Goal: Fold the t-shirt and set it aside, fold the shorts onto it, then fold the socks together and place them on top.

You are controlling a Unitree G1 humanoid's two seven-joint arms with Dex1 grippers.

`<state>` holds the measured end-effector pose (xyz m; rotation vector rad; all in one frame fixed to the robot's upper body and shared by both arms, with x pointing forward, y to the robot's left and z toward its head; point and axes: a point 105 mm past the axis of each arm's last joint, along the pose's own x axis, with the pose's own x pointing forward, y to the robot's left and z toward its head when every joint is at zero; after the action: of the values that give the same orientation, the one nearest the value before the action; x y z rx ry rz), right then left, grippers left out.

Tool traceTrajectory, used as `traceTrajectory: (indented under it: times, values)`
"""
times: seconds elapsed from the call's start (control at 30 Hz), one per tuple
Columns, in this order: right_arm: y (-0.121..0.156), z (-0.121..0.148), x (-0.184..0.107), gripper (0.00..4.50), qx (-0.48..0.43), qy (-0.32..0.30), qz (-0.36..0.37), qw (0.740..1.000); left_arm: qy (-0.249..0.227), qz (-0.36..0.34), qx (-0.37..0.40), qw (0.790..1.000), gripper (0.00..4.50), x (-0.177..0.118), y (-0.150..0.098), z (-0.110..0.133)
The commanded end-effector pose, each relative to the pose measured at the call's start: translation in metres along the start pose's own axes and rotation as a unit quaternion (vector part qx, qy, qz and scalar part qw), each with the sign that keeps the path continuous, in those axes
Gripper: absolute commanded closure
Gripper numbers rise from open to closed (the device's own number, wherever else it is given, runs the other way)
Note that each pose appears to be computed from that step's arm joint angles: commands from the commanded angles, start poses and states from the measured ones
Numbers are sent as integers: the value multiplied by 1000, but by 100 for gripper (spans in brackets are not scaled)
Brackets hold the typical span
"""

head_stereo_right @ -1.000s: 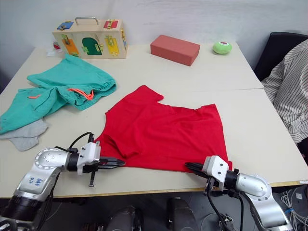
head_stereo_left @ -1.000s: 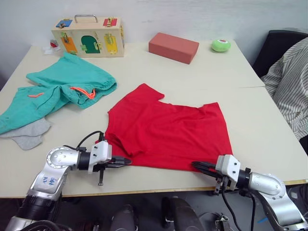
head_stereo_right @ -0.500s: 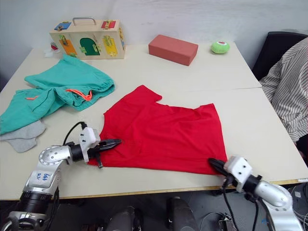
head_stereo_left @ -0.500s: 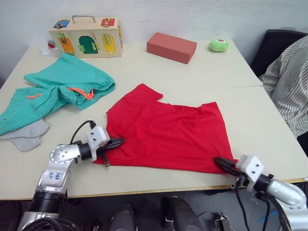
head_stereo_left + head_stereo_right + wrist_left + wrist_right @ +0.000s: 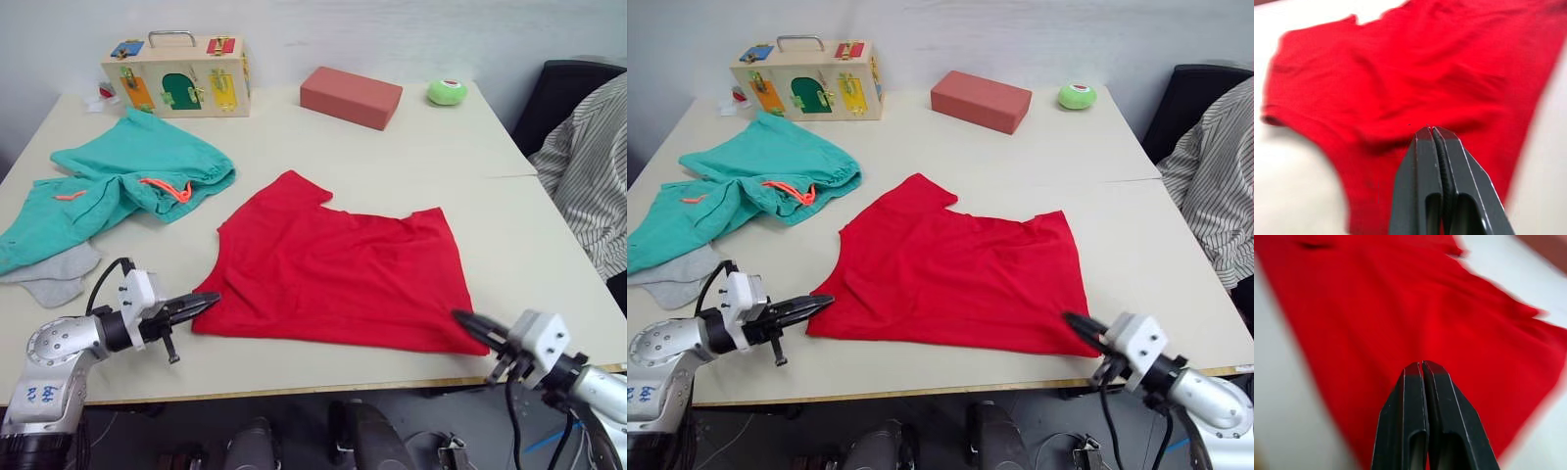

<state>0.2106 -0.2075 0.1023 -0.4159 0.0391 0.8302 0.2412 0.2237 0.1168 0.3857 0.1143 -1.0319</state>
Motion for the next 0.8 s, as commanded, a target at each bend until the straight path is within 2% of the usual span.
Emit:
traceTrajectory:
  times: [0.03,0.1,0.13,0.17,0.23,0.3,0.47,0.57,0.6,0.73,0.77,0.8]
  values:
    - [8,3,-8,387,-46,32,51,997,30,-48,90,994,320,-8,-10,6]
    - [8,-1,-11,329,-51,45,52,996,28,-44,100,994,263,-7,-8,5]
    - [6,-5,-13,283,-57,54,50,996,31,-42,103,993,223,-5,-7,3]
    - [2,-13,-14,260,-69,74,43,994,43,-45,113,992,200,-1,-6,-1]
    - [-2,-23,-16,199,-79,98,38,991,63,-46,134,988,198,3,-4,-8]
    - [-9,-28,-15,199,-79,106,24,991,70,-29,137,988,198,8,4,-10]
    - [-9,-47,-14,199,-74,146,42,986,122,-61,129,982,198,9,3,-30]
    - [-10,-55,-13,259,-65,159,44,984,145,-60,119,980,198,8,6,-39]
    - [-11,-55,-13,291,-63,160,43,984,151,-61,114,980,198,8,7,-42]
    - [-10,-56,-9,424,-49,157,56,985,176,-54,57,981,285,6,10,-53]
    - [-10,-56,-9,449,-47,156,59,985,178,-54,47,981,317,6,10,-54]
    - [-9,-55,-8,450,-42,155,64,985,177,-59,45,981,352,6,8,-53]
